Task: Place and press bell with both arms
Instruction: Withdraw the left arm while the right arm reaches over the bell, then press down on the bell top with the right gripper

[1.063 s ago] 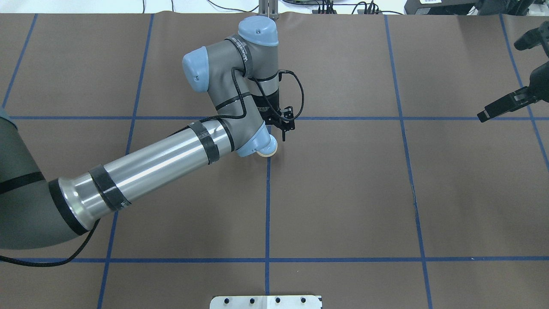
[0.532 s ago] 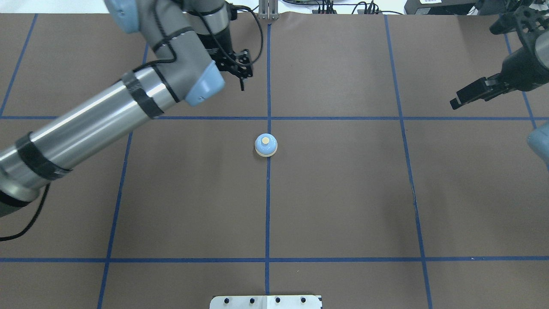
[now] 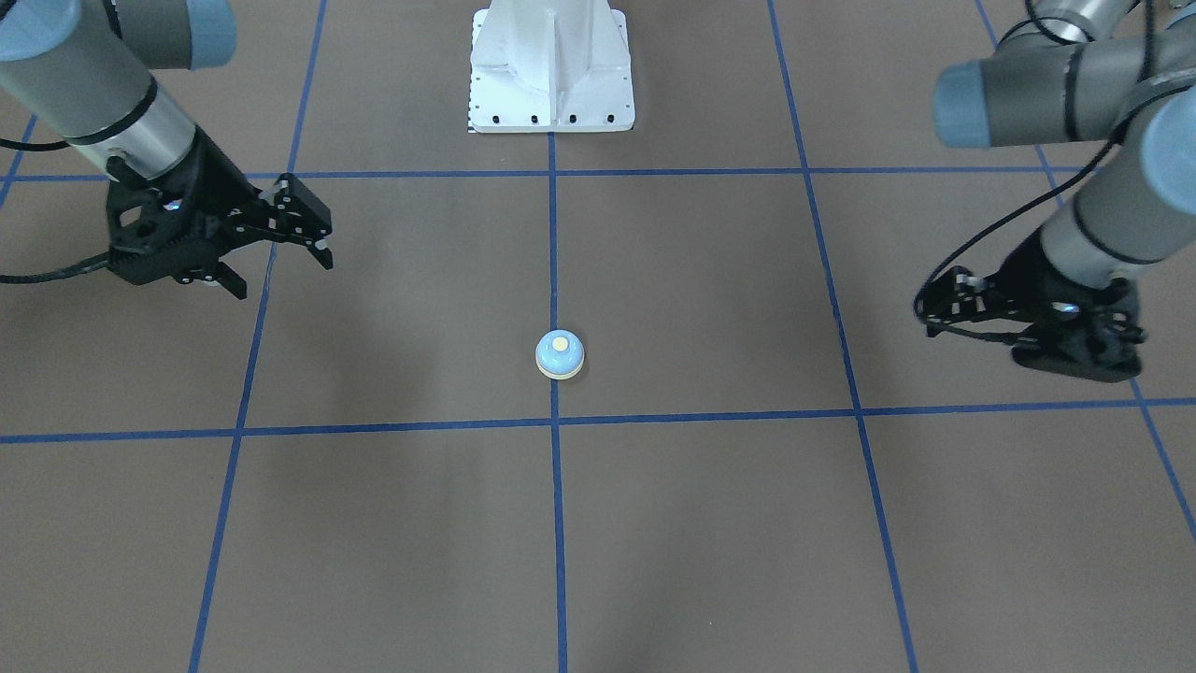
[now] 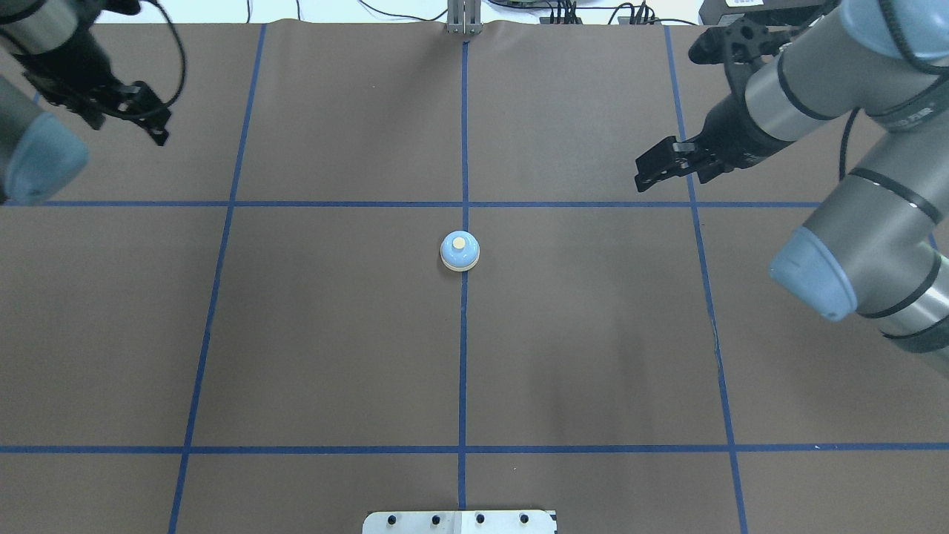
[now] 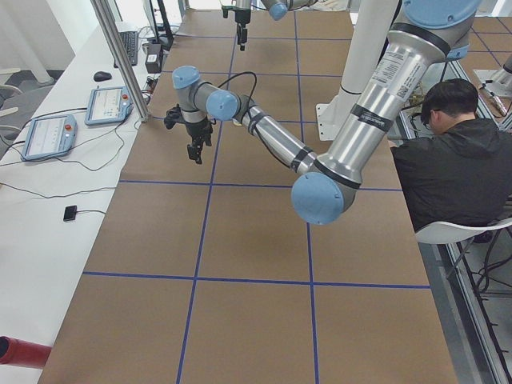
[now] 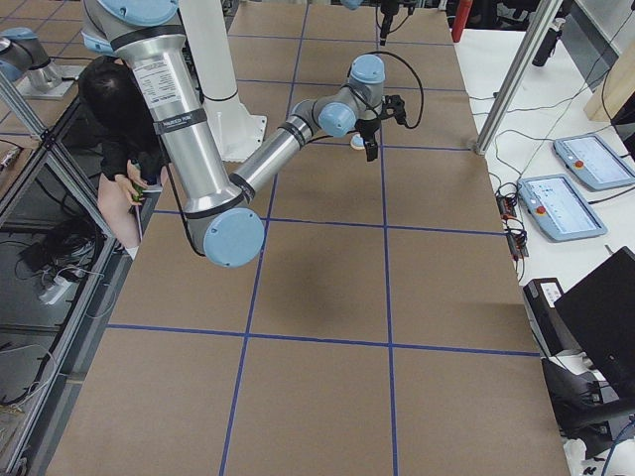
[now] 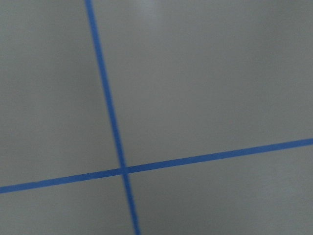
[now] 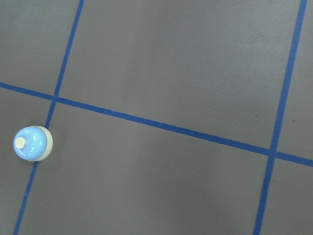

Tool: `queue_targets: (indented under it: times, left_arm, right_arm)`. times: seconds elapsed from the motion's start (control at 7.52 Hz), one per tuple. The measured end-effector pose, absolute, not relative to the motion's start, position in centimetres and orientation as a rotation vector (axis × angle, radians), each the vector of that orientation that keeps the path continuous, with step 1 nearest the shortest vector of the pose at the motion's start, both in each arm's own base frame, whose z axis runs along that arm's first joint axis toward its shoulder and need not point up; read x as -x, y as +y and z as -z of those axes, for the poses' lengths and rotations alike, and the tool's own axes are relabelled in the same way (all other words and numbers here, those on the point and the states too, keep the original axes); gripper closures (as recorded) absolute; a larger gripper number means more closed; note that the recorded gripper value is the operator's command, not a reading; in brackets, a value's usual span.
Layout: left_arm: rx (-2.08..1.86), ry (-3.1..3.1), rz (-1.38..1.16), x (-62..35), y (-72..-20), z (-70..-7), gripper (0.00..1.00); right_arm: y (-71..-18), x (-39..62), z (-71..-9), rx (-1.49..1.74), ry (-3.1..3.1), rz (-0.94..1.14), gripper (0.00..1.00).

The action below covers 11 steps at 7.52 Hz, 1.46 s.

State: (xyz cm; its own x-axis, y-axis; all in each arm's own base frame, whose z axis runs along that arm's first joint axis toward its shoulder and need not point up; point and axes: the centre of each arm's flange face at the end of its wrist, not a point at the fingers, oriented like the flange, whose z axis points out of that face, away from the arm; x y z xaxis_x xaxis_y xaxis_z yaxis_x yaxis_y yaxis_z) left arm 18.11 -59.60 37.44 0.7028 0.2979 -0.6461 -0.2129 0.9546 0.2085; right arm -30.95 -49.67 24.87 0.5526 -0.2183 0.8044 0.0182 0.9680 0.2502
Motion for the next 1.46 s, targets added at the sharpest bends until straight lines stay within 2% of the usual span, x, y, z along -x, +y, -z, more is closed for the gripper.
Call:
queue_targets:
  times: [0.27,0.4,0.53,0.66,0.8,1.06,1.46]
  left_arm:
    - [-0.165,0.691,-0.375,-7.9,-56.7,-45.2,0.0]
    - [-0.182,0.673,-0.401,-3.2,-55.1,-48.4,0.0]
    - [-0.193,0.66,-0.429,0.9,-53.2,-51.5,0.0]
    - [-0.198,0.652,-0.45,4.3,-51.2,-54.2,0.0]
    - [-0.197,0.65,-0.454,7.0,-49.1,-56.6,0.0]
    - [-0.178,0.659,-0.448,10.4,-44.9,-60.6,0.0]
    - [-0.16,0.671,-0.426,11.3,-41.6,-63.7,0.0]
  right_arm:
    - [-48.6,37.7,-20.7,-0.221,-0.981,0.093,0.04]
    - [-48.6,41.8,-18.6,-0.221,-0.97,0.063,0.14]
    - [-49.0,46.1,-16.7,-0.217,-0.952,0.041,0.41]
    - [-49.8,50.3,-14.9,-0.204,-0.928,0.033,0.78]
    - [-50.6,54.2,-13.2,-0.183,-0.903,0.035,1.0]
    - [-51.7,60.1,-11.3,-0.136,-0.85,0.047,1.0]
    - [-52.2,62.9,-13.5,-0.077,-0.764,0.048,1.0]
